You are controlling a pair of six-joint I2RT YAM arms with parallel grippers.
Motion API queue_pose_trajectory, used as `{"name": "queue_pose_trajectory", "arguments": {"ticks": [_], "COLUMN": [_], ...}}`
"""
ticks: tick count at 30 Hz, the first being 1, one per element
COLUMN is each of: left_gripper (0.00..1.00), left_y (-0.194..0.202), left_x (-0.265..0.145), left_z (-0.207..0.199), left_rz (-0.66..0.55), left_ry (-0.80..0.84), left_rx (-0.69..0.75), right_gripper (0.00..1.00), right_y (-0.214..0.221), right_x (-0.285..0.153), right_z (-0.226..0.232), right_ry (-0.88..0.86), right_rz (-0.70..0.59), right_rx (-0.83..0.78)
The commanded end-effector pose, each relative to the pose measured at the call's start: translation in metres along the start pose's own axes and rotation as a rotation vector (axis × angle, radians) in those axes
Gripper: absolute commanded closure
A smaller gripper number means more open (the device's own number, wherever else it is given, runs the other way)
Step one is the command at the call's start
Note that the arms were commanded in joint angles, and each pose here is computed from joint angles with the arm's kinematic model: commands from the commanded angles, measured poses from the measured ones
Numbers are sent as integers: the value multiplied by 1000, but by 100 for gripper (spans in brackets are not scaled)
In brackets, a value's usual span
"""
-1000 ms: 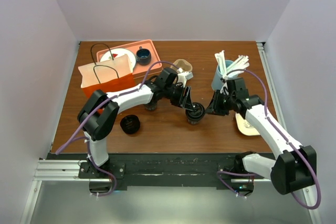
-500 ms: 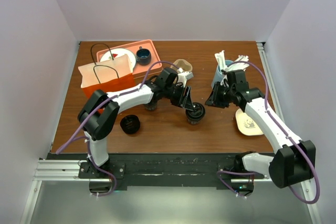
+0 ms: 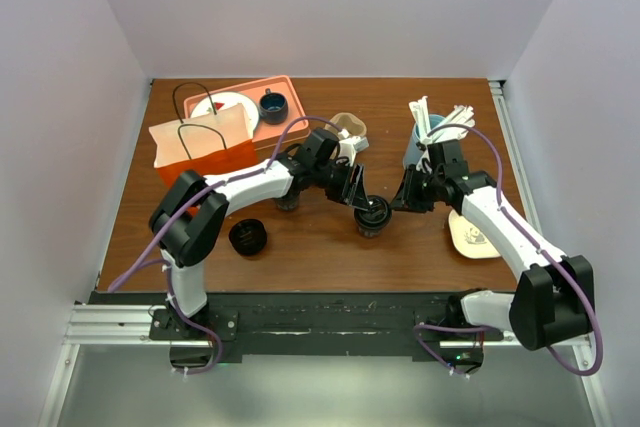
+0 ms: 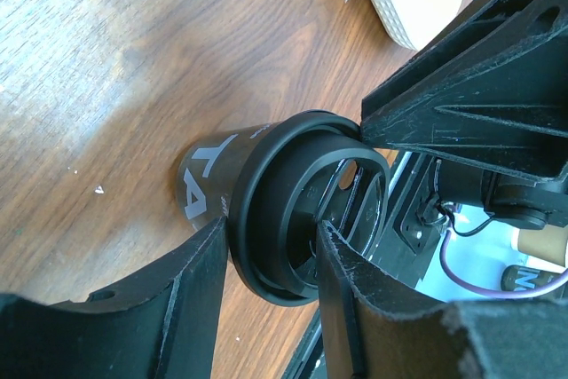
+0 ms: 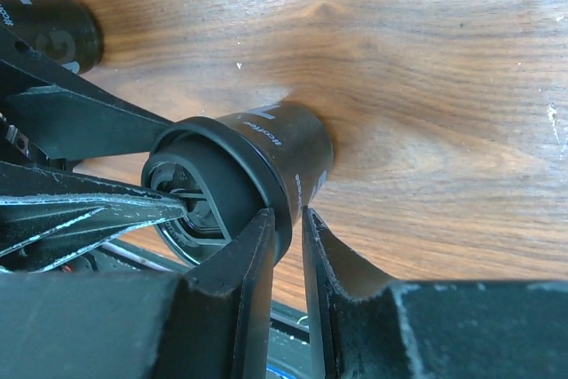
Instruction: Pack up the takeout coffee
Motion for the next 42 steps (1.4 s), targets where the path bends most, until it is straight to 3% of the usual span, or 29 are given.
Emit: {"name": "queue_pose_trajectory", "arguments": {"ticks": [1, 15, 18, 28, 42], "left_gripper": [56, 57, 57, 58, 58], "left_y": [57, 78, 82, 88, 90], "left_x": [16, 16, 18, 19, 23], "left_z": [43, 59, 62, 61, 64], "left_rz": [192, 222, 228, 249, 272], "left_ry": [-181, -284, -288, -222, -205], "left_rx": [-59, -99, -105, -40, 3], "right_gripper": [79, 82, 81, 75, 72], "right_y": [6, 41, 39, -29, -20], "right_x": [9, 29, 26, -27, -9], "right_z": [-12, -52, -48, 13, 11], "right_ry": [46, 210, 188, 31, -168], "right_rz": [17, 79, 70, -109, 50], "right_rx": [-14, 97, 86, -35, -135]}}
Point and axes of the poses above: each gripper's point midway between its finger pads, its own x axis out along the fingers, its own z axis along the line the jaws close on, y = z × x, the point moved 6 cm from there along -x, back along the fingers, and after that the axes turned 6 degrees about x, right-handed, at the moved point
